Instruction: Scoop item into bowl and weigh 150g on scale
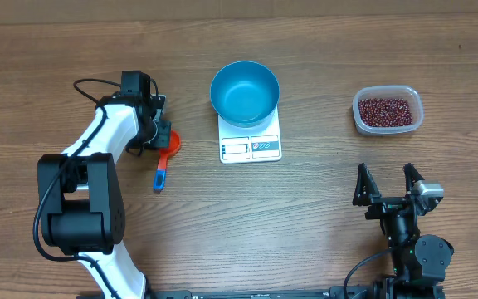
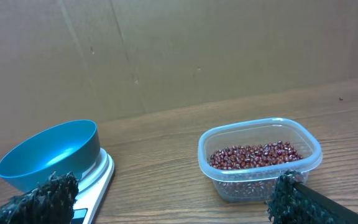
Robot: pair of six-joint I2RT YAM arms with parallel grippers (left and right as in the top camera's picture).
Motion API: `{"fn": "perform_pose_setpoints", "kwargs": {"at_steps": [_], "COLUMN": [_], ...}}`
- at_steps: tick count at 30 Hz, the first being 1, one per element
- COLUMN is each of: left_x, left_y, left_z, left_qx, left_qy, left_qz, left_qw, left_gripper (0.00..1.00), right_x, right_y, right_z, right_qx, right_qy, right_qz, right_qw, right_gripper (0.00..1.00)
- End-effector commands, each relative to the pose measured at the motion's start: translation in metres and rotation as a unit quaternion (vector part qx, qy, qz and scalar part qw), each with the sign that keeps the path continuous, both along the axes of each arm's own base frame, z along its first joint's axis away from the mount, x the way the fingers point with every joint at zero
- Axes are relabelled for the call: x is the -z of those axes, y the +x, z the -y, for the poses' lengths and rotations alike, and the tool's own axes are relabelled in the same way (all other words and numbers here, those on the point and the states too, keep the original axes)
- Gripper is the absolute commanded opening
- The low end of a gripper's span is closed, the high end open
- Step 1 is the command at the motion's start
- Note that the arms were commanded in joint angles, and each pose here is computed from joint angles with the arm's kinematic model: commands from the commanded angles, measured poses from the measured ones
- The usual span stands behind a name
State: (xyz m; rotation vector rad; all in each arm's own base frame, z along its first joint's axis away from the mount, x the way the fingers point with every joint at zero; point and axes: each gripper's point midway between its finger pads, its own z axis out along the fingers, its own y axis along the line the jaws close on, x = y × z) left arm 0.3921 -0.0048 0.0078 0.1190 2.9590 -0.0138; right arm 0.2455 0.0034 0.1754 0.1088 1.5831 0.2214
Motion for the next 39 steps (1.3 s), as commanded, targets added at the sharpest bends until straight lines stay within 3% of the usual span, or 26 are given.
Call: {"fn": "perform_pose_setpoints", "kwargs": {"at_steps": [1, 12, 20, 26, 34, 39], "left_x": [-0.024, -0.126, -0.185, -0.205, -0.201, -0.2], "left_y": [0.007, 0.009, -0.007, -0.029, -0.049, -0.055], "left_z": [0.0, 0.0, 0.002, 0.022, 0.024, 0.028], "left_qx": [-0.018, -0.078, -0.259, -0.325, -0.425, -0.43], "left_qy": [-0.009, -0.026, -0.096, -0.178, -0.195, -0.201], "left_qz": [0.016, 0.079, 0.127, 0.101, 0.053, 0.036], "left_qw": [1.0, 0.993, 0.953, 0.924, 0.882, 0.88], "left_gripper": [0.04, 0.04, 0.04, 0.04, 0.04, 0.04], "right_x": [0.002, 0.002, 0.002, 0.002, 0.002, 0.002], "right_y": [0.0, 0.0, 0.0, 0.0, 0.0, 0.0], "right_z": [0.001, 0.0, 0.001, 0.001, 0.001, 0.001], "right_qx": [0.003, 0.003, 0.003, 0.003, 0.003, 0.003], "right_qy": [0.002, 0.002, 0.002, 0.002, 0.002, 0.002], "right_qz": [0.001, 0.001, 0.001, 0.001, 0.001, 0.001], "right_qw": [1.0, 1.0, 1.0, 1.0, 1.0, 1.0], "right_gripper": [1.0, 1.0, 1.0, 1.0, 1.0, 1.0]}}
